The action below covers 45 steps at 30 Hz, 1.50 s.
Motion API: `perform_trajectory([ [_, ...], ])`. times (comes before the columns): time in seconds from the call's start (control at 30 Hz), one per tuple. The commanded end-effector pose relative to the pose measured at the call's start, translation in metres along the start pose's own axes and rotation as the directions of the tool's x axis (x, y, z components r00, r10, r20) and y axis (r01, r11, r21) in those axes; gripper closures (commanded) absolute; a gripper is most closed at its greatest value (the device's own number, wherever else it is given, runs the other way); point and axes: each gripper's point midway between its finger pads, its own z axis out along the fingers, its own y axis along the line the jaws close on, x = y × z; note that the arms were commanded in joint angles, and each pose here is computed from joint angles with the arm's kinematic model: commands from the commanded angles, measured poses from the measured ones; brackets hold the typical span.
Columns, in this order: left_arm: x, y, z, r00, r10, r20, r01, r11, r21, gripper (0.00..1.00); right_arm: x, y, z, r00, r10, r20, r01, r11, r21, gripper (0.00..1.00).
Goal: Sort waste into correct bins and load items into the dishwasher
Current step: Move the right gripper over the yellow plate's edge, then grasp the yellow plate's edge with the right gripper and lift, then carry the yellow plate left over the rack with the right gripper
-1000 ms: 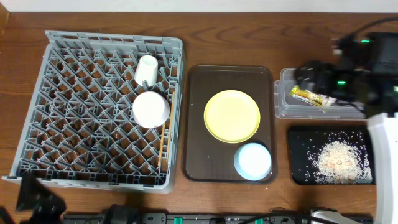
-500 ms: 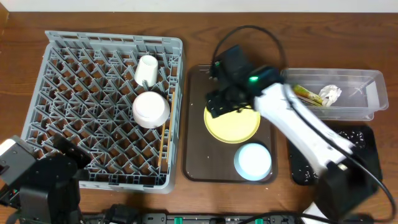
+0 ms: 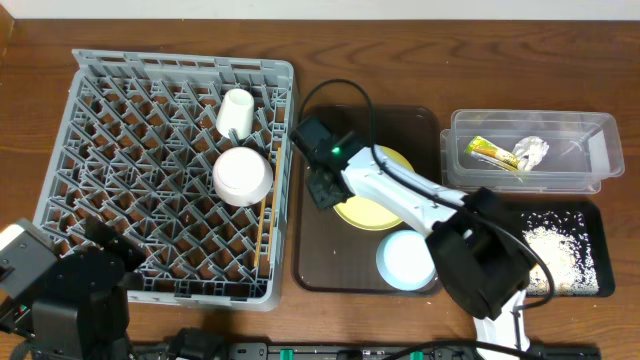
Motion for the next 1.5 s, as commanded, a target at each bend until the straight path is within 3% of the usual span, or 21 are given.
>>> perform_trajectory([
  [0.0, -0.004, 0.002, -0.001, 1.0, -0.001, 0.017, 0.001, 1.0, -0.014, 0.01, 0.003, 0.005, 0.009, 0.993, 0.122, -0.004, -0.122, 0.992, 0.032, 0.65],
  [0.1, -0.004, 0.002, -0.001, 1.0, -0.001, 0.017, 0.001, 1.0, -0.014, 0.01, 0.005, 0.006, 0.022, 0.986, 0.17, -0.003, -0.169, 0.984, 0.058, 0.67],
  [0.17, -0.004, 0.002, -0.001, 1.0, -0.001, 0.017, 0.001, 1.0, -0.014, 0.01, 0.007, 0.004, 0.034, 0.984, 0.176, -0.003, -0.175, 0.981, 0.087, 0.75],
  [0.23, -0.004, 0.002, -0.001, 1.0, -0.001, 0.017, 0.001, 1.0, -0.014, 0.01, 0.011, 0.004, 0.045, 0.985, 0.172, -0.022, -0.169, 0.981, 0.098, 0.98],
  [0.47, -0.004, 0.002, -0.001, 1.0, -0.001, 0.017, 0.001, 1.0, -0.014, 0.01, -0.003, 0.01, 0.026, 0.983, 0.183, 0.014, -0.183, 0.982, 0.045, 0.99],
  [0.7, -0.004, 0.002, -0.001, 1.0, -0.001, 0.017, 0.001, 1.0, -0.014, 0.01, -0.059, -0.012, -0.09, 0.924, 0.3, 0.235, -0.266, 0.949, -0.168, 0.99],
  [0.9, -0.004, 0.002, -0.001, 1.0, -0.001, 0.017, 0.001, 1.0, -0.014, 0.0, -0.075, -0.045, -0.17, 0.866, 0.432, 0.252, -0.289, 0.843, -0.454, 0.99],
  [1.07, -0.004, 0.002, -0.001, 1.0, -0.001, 0.017, 0.001, 1.0, -0.014, 0.01, -0.087, -0.055, -0.215, 0.865, 0.447, 0.228, -0.173, 0.691, -0.702, 0.99],
  [1.23, -0.004, 0.002, -0.001, 1.0, -0.001, 0.017, 0.001, 1.0, -0.014, 0.01, -0.102, -0.034, -0.279, 0.864, 0.355, 0.358, 0.162, 0.477, -0.864, 0.99],
  [1.37, -0.004, 0.002, -0.001, 1.0, -0.001, 0.017, 0.001, 1.0, -0.014, 0.01, -0.114, -0.006, -0.314, 0.813, 0.33, 0.48, 0.329, 0.42, -0.846, 0.99],
  [1.47, -0.004, 0.002, -0.001, 1.0, -0.001, 0.017, 0.001, 1.0, -0.014, 0.0, -0.12, 0.014, -0.323, 0.781, 0.332, 0.53, 0.376, 0.427, -0.822, 0.99],
])
